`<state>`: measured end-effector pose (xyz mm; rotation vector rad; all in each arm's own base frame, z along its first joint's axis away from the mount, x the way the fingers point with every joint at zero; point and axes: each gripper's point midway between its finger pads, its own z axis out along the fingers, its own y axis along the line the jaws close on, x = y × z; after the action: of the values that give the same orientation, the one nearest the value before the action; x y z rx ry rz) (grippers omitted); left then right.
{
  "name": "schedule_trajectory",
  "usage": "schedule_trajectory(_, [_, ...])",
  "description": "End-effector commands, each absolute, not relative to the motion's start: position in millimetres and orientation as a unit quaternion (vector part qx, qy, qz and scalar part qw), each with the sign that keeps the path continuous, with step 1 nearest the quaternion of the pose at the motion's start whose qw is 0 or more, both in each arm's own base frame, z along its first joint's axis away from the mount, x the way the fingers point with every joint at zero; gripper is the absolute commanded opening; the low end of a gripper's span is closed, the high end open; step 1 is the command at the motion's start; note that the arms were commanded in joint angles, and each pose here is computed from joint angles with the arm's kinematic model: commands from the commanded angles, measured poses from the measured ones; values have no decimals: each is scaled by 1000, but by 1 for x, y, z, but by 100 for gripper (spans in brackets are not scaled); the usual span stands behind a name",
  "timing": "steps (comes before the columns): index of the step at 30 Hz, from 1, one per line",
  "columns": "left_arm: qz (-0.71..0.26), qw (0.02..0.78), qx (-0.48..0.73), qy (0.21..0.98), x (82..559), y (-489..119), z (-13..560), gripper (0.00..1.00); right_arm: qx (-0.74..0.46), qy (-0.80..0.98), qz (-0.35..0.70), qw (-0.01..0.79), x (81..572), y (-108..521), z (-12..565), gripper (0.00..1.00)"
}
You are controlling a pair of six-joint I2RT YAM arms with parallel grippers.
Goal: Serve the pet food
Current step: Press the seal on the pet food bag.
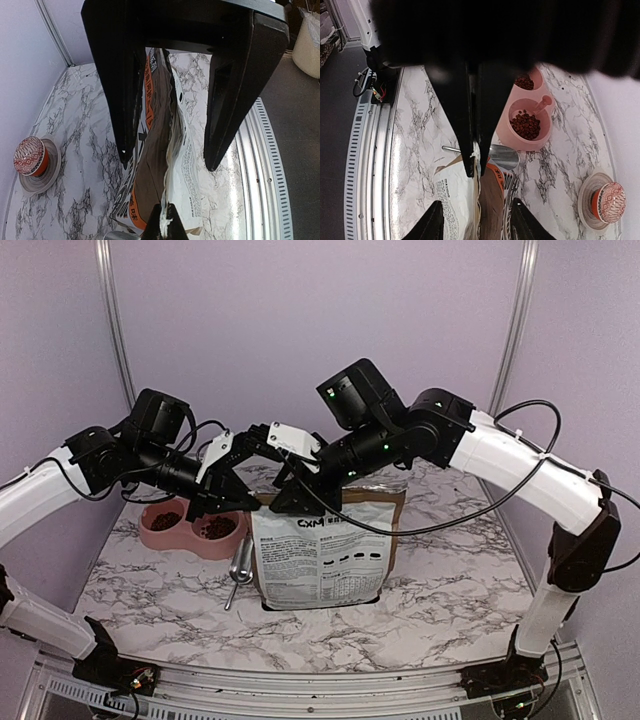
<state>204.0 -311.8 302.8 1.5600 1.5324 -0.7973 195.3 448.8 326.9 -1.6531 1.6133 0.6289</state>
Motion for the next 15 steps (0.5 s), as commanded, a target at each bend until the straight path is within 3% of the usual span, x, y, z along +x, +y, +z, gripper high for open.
schedule_trajectory(1, [-362, 464, 629, 509, 183, -319, 367, 0, -650, 629, 253, 343, 186, 454, 315, 41])
schedule_trajectory(12, [-359, 468, 630, 505, 184, -314, 367, 0, -655, 642, 219, 333, 191, 450, 297, 21])
schedule_trajectory(15, [-351, 478, 634, 496, 183, -311, 365, 0, -656, 643, 208, 336, 192, 445, 296, 24])
